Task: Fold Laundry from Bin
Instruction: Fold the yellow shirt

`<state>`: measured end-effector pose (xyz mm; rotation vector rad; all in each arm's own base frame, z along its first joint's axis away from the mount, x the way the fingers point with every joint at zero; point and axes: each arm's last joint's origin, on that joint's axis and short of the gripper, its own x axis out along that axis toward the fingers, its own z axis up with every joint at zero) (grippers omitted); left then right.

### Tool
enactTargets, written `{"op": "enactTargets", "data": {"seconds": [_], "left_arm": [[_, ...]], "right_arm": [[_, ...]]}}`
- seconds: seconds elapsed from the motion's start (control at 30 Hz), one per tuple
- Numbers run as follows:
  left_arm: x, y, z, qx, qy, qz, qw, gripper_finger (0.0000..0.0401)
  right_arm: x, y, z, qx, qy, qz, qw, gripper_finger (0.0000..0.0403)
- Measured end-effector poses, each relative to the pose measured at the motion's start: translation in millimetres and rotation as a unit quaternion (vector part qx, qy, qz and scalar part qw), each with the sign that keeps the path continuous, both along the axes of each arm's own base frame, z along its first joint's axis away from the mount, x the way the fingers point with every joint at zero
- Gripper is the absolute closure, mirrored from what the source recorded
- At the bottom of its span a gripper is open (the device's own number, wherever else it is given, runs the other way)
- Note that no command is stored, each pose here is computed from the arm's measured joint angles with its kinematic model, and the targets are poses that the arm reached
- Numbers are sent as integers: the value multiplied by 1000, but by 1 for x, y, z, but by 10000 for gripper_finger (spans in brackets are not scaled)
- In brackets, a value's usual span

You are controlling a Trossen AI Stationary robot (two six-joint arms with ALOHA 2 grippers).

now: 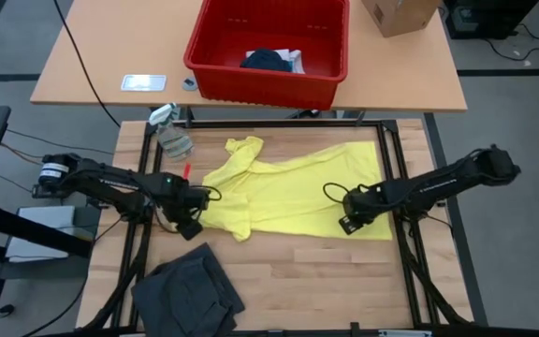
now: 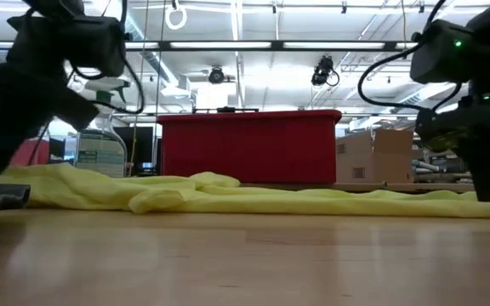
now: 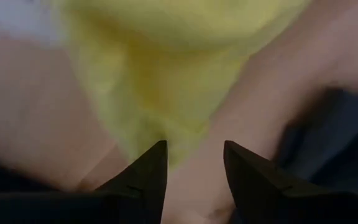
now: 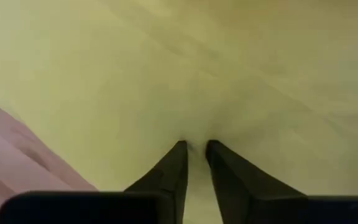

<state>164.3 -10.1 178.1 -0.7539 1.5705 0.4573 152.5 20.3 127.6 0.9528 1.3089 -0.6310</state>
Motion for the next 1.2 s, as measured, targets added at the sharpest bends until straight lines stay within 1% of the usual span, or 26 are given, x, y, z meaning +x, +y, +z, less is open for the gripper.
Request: {"op": "enactTargets", "data": {"seconds": [0.07,0.2,0.27,0.43,0.5,0.67,0.77,0.87,0.93,1.0,1.03,1.13,1.2], "left_arm": [[-5,-1,1,-7,26,24,999,241],[-8,-4,8,-48,46,94,993,241],[-4,-6,14,-51,30,107,993,241],[-6,-10,11,-18,31,100,994,241],[-9,-10,4,-4,35,106,994,241],[-15,-10,-21,8,26,127,992,241],[-17,-8,-29,22,20,152,988,246],[-21,-6,-30,46,34,152,987,279],[-22,-6,-30,50,38,141,988,320],[-22,-6,-30,48,38,131,989,370],[-22,-6,-29,44,39,123,991,384],[-18,-7,-19,31,40,109,993,395],[-15,-8,-5,34,49,106,993,397]], "right_arm": [[-2,3,2,-4,8,11,1000,335],[-3,4,3,-3,13,7,1000,357],[-3,4,3,-2,14,6,1000,365],[-3,4,2,-6,17,12,1000,373],[-3,4,2,-10,17,16,1000,374],[-3,3,2,-19,16,14,1000,374],[-3,3,2,-21,15,16,1000,374],[-3,3,2,-21,14,20,999,374],[-3,3,2,-20,14,30,999,375],[-3,4,2,-15,14,45,999,379],[-3,4,2,-9,15,55,998,383],[-6,8,2,15,23,96,995,395],[-8,12,2,43,31,126,991,397]]}}
